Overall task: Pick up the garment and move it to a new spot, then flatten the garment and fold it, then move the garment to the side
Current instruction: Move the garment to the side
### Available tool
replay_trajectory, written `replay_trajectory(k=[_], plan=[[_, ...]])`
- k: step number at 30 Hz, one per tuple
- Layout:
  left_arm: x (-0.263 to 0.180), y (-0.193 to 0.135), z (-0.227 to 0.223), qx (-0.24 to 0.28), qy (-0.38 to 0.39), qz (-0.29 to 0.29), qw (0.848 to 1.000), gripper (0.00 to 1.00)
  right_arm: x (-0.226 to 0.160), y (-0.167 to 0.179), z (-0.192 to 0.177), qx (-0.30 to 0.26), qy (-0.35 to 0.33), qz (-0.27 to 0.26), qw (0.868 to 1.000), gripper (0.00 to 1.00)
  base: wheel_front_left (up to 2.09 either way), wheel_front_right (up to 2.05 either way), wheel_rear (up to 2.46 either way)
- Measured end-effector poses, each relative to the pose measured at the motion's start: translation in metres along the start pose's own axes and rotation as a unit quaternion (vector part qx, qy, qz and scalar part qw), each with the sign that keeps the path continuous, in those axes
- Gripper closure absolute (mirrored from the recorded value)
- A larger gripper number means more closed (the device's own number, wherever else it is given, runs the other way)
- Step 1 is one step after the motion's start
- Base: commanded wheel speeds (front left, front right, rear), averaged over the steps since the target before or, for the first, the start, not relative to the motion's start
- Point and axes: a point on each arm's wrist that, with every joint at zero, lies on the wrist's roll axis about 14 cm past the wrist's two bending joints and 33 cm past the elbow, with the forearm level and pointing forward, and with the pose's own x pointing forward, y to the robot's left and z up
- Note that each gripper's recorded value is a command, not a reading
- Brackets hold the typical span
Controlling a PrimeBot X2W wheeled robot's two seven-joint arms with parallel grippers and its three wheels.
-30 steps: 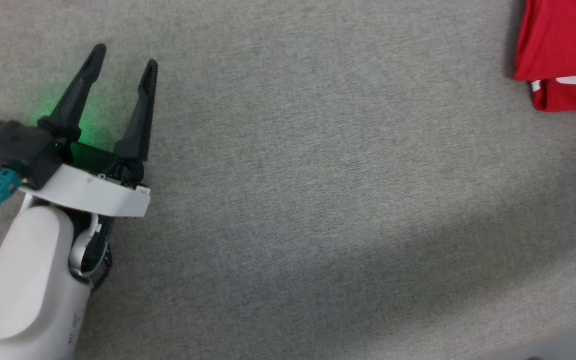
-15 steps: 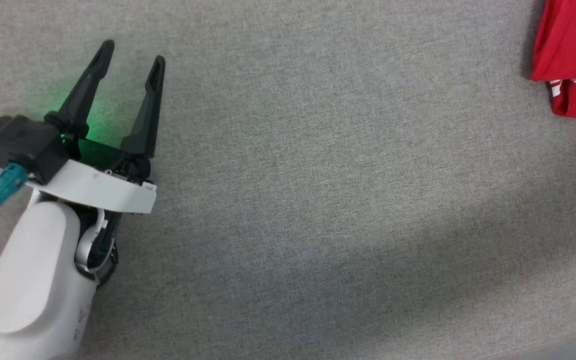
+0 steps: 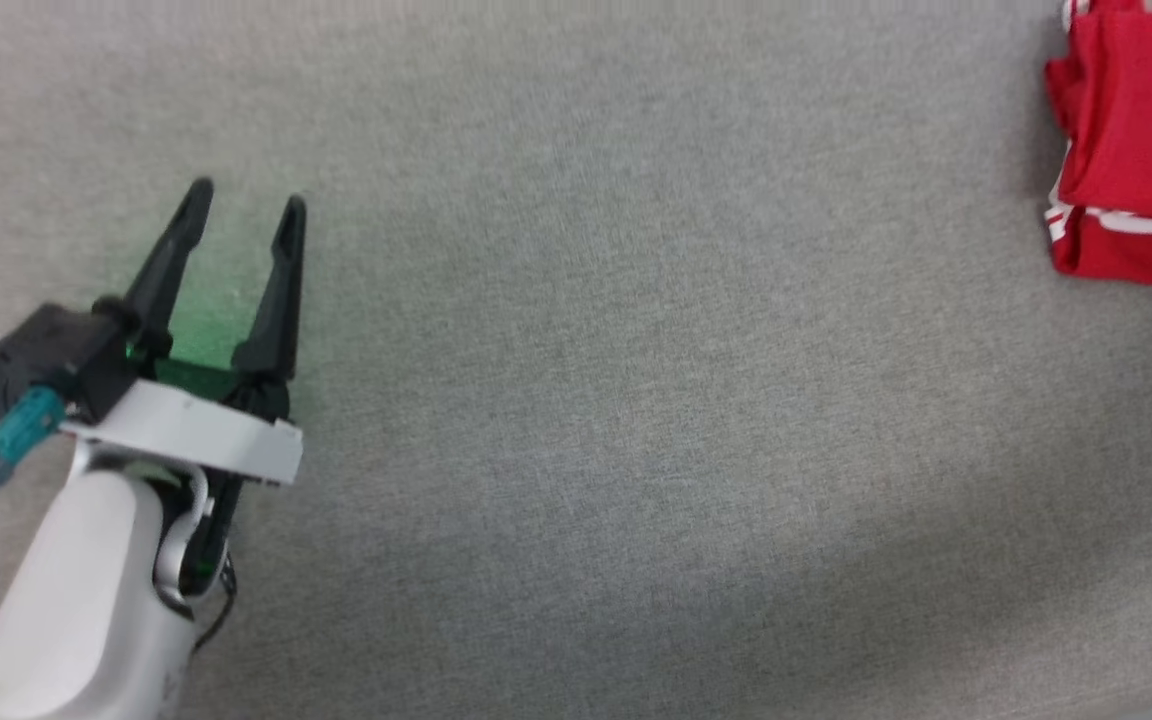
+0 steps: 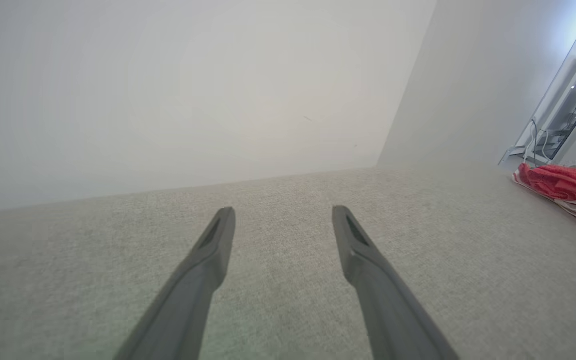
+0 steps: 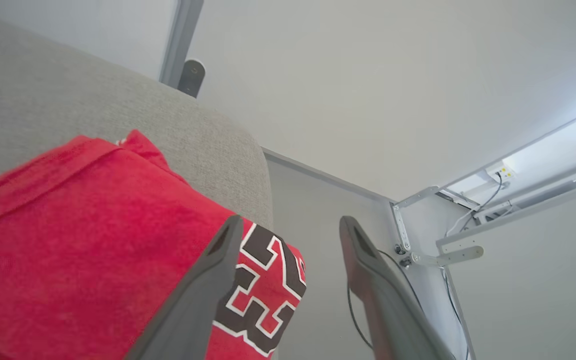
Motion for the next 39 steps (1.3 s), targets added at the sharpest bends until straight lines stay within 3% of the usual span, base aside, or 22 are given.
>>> replay_trajectory(k=[6,14,39], plan=[[-0.025,0.007,0.024,0.005,-0.013,0.029,0.999,0.00,-0.020,-0.001,0.025,0.029,-0.048,0.005,0.998,0.00,0.00,0.00,0.00],[-0.069,0.016,0.055,0.014,-0.031,0.075,0.997,0.00,-0.055,0.007,0.065,0.089,-0.140,0.016,0.986,0.00,0.00,0.00,0.00],[-0.205,0.040,0.120,0.053,-0.099,0.199,0.974,0.00,-0.166,0.084,0.070,0.192,-0.275,0.045,0.941,0.00,0.00,0.00,0.00]])
